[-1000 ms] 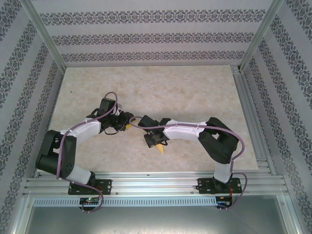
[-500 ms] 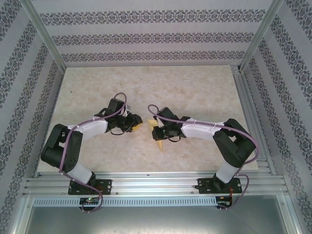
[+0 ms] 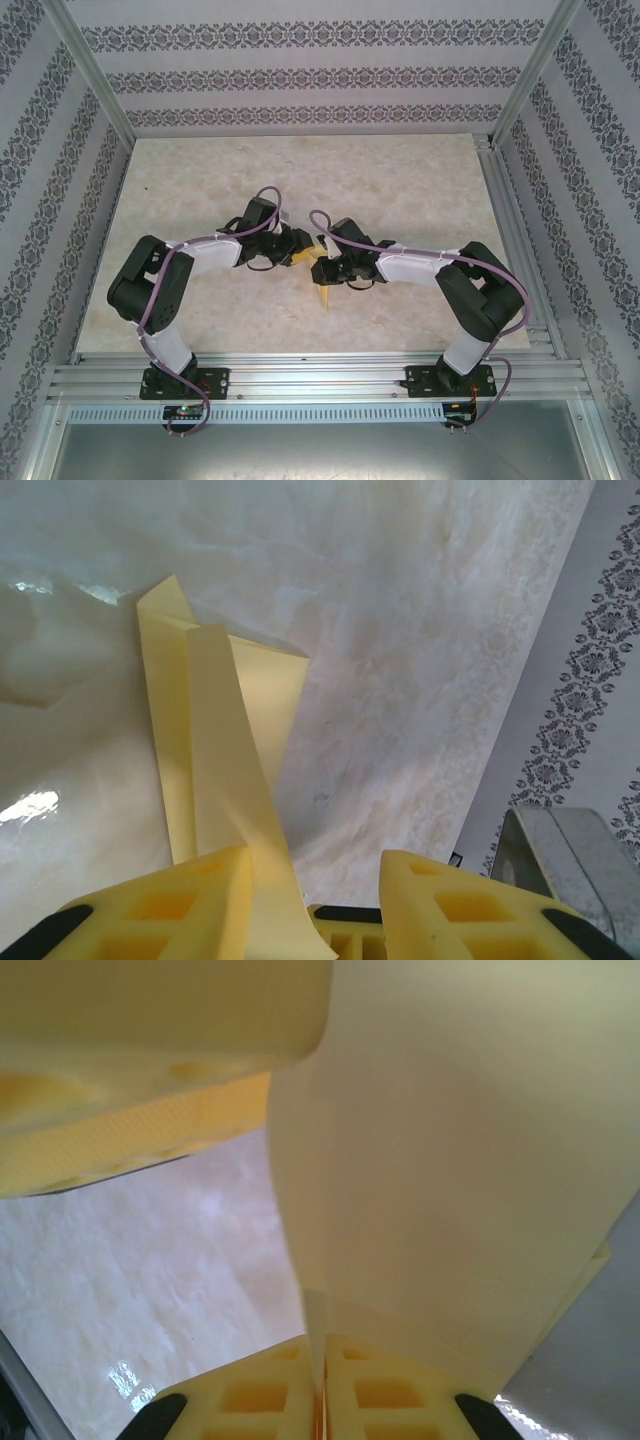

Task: Fold a paper plane with a square sheet of paper (pick it up from the middle)
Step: Turn over the paper at the center of the table.

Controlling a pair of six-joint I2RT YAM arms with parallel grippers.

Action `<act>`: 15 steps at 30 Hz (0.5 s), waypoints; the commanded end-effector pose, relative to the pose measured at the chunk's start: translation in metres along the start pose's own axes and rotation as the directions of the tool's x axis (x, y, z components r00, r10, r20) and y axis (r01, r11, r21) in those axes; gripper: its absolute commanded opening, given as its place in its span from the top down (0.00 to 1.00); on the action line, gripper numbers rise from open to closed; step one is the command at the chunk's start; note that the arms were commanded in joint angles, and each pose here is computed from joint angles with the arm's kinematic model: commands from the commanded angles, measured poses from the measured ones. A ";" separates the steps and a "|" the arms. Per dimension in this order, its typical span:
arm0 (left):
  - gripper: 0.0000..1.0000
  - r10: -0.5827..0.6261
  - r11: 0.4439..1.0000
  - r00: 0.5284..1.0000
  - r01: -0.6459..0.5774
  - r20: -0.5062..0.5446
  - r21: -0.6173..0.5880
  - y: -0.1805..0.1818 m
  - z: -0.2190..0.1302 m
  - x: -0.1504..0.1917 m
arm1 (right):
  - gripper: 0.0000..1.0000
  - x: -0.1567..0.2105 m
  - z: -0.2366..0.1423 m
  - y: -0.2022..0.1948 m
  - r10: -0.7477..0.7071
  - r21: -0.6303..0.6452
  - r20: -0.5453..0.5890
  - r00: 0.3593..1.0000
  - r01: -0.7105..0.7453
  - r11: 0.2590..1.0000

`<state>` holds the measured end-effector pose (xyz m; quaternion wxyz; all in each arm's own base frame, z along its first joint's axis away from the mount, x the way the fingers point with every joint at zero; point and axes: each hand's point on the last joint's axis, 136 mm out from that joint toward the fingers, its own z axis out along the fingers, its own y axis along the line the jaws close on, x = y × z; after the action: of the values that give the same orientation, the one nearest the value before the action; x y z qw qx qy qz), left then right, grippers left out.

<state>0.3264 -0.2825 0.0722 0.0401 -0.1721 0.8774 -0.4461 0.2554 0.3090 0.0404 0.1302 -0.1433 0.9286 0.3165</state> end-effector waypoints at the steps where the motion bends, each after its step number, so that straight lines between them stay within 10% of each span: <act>1: 0.60 -0.007 1.000 1.000 0.007 0.004 0.019 -0.008 0.007 -0.003 | 0.89 -0.001 0.005 -0.002 0.020 -0.030 0.007 1.000 -0.020 0.999; 15: 0.64 -0.039 0.999 0.999 0.039 -0.005 -0.006 0.005 0.018 -0.006 | 0.73 0.005 -0.009 -0.002 -0.021 0.013 0.027 0.999 0.021 1.000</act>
<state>0.3263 -0.2824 0.0509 0.0186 -0.1923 0.8802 -0.4334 0.2510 0.3030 0.0365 0.1278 -0.1333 0.9285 0.3222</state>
